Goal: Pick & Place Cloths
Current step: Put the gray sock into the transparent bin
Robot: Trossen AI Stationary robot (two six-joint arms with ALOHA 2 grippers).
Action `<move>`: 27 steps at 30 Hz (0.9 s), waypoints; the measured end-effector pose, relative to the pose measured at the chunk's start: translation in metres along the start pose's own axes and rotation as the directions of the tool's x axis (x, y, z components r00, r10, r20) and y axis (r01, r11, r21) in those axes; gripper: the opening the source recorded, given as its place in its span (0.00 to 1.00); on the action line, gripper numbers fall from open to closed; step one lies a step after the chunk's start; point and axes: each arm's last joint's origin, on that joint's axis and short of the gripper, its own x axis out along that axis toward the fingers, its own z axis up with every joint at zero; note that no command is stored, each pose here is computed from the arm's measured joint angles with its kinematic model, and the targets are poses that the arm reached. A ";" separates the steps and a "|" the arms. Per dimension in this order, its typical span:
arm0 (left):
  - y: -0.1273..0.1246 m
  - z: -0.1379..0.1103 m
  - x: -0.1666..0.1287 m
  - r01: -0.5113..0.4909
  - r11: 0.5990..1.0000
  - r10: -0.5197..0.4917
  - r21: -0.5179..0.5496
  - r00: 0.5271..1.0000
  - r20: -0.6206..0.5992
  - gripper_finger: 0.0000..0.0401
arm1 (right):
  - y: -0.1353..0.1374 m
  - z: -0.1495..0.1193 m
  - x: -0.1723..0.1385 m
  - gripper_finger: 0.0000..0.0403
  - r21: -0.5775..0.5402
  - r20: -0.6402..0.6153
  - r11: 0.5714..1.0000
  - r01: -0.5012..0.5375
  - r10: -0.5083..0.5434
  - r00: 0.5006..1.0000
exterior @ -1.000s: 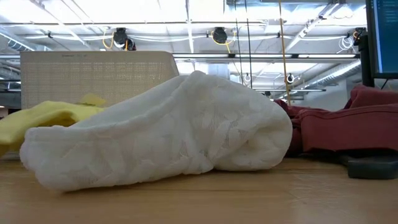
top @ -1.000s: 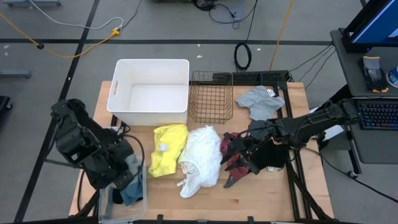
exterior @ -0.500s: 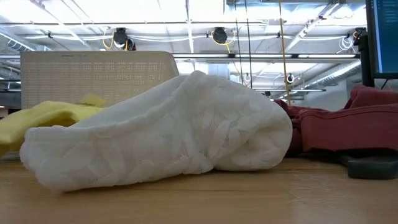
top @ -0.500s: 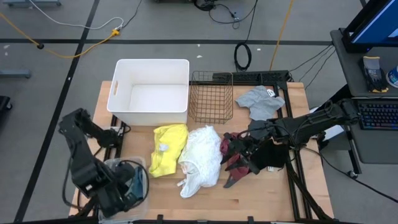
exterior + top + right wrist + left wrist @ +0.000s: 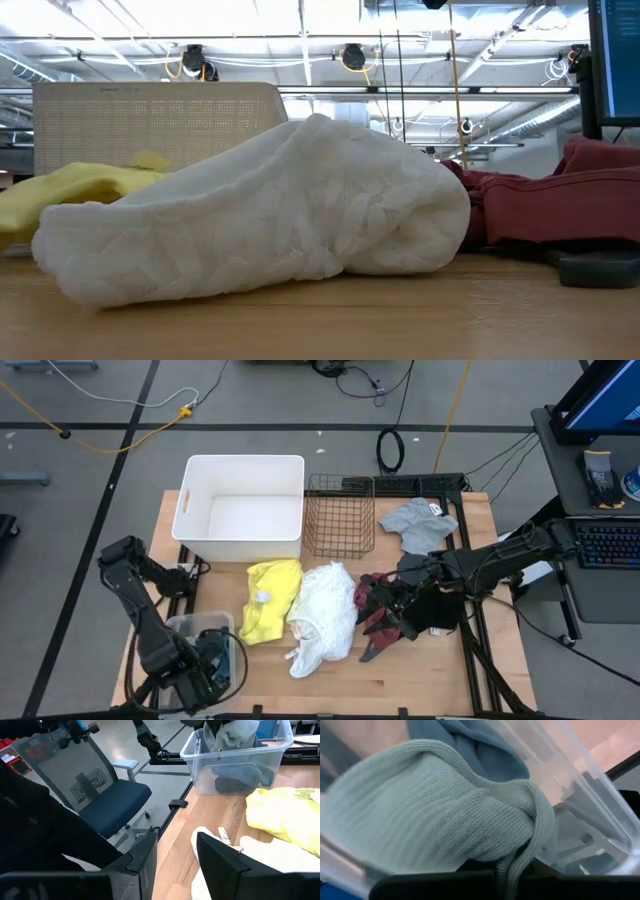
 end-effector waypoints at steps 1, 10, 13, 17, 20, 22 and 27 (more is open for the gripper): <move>0.000 0.001 0.005 -0.002 1.000 0.002 -0.003 1.000 0.001 0.00 | 0.000 0.000 0.000 0.33 0.001 -0.002 1.000 0.000 0.000 1.000; 0.009 0.006 0.041 -0.071 0.995 0.072 -0.063 0.997 0.023 0.01 | -0.001 -0.005 0.000 0.33 0.024 -0.051 1.000 0.013 -0.011 0.999; 0.010 0.007 0.044 -0.080 0.995 0.082 -0.067 0.996 0.026 0.03 | -0.001 -0.007 0.000 0.33 0.049 -0.066 0.999 0.016 -0.013 0.998; 0.010 0.007 0.044 -0.081 0.994 0.083 -0.068 0.996 0.025 0.07 | -0.002 -0.008 0.000 0.33 0.066 -0.081 0.998 0.021 -0.015 0.997; 0.010 0.007 0.044 -0.081 0.994 0.083 -0.071 0.996 0.025 0.11 | -0.002 -0.010 0.000 0.33 0.072 -0.095 0.997 0.024 -0.017 0.995; 0.010 0.007 0.044 -0.081 0.994 0.083 -0.075 0.996 0.025 0.14 | -0.002 -0.010 0.000 0.33 0.074 -0.098 0.997 0.025 -0.018 0.995; 0.010 0.006 0.044 -0.080 0.994 0.082 -0.079 0.996 0.024 0.28 | -0.002 -0.010 0.000 0.33 0.066 -0.097 0.998 0.025 -0.018 0.995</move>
